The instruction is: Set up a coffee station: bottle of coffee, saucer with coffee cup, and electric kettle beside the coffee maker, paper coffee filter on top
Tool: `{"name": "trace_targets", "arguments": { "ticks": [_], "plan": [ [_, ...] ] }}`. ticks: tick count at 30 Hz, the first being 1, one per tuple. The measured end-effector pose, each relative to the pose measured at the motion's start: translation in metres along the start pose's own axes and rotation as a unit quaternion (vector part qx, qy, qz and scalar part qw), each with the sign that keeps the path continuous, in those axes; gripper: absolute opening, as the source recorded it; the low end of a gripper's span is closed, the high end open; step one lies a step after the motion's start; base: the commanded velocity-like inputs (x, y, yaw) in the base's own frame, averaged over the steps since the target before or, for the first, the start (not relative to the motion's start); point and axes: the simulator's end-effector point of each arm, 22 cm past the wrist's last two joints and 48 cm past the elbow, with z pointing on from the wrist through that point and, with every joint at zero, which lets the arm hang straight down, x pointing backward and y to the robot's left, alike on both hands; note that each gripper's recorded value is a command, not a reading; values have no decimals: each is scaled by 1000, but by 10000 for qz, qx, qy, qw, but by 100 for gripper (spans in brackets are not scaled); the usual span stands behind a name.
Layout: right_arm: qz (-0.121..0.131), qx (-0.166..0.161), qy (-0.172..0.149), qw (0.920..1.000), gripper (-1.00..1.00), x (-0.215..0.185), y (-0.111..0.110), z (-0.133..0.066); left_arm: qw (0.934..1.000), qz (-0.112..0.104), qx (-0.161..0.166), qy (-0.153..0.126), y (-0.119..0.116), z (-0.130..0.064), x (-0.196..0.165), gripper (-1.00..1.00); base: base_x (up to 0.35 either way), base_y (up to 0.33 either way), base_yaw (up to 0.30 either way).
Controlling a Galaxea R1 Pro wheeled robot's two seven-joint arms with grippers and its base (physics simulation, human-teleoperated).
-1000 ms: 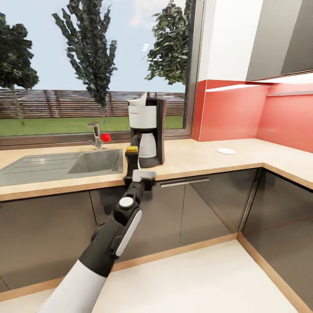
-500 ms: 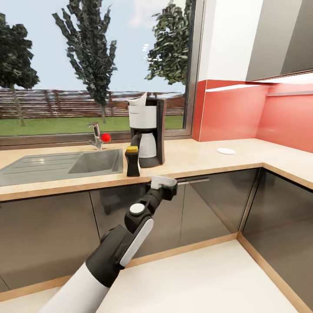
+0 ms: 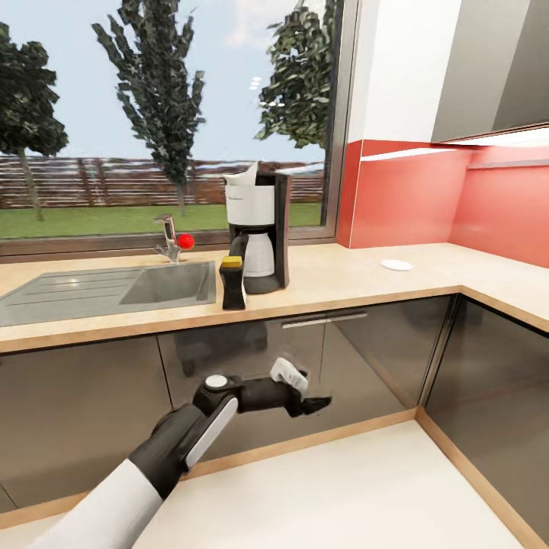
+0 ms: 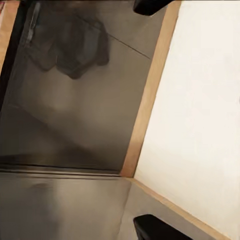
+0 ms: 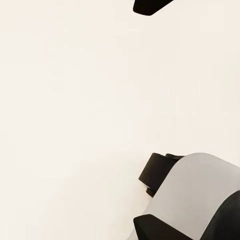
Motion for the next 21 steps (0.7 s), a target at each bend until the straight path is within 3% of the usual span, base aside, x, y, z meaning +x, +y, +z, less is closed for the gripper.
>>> {"name": "trace_targets", "arguments": {
  "ticks": [5,8,9,12,14,15,21],
  "plan": [
    [0,0,-4,10000,100,0,0,0,9967,-523,502,353,10,-7,79,100,0,0,0],
    [4,3,-6,10000,100,0,0,0,9932,-804,730,417,21,-31,150,100,0,0,0],
    [3,1,-4,10000,100,0,0,0,9897,-1125,577,667,30,-45,190,100,0,0,0],
    [5,2,-6,10000,100,0,0,0,9841,-1569,303,782,40,-75,244,100,0,0,0],
    [5,3,-7,10000,100,0,0,0,9823,-1723,75,734,46,-93,266,100,0,0,0],
    [6,3,-8,10000,100,0,0,0,9822,-1735,60,716,47,-94,266,100,0,0,0],
    [13,2,-8,10000,100,0,0,0,9666,-2336,-434,959,28,-158,356,100,0,0,0]
  ]
}}
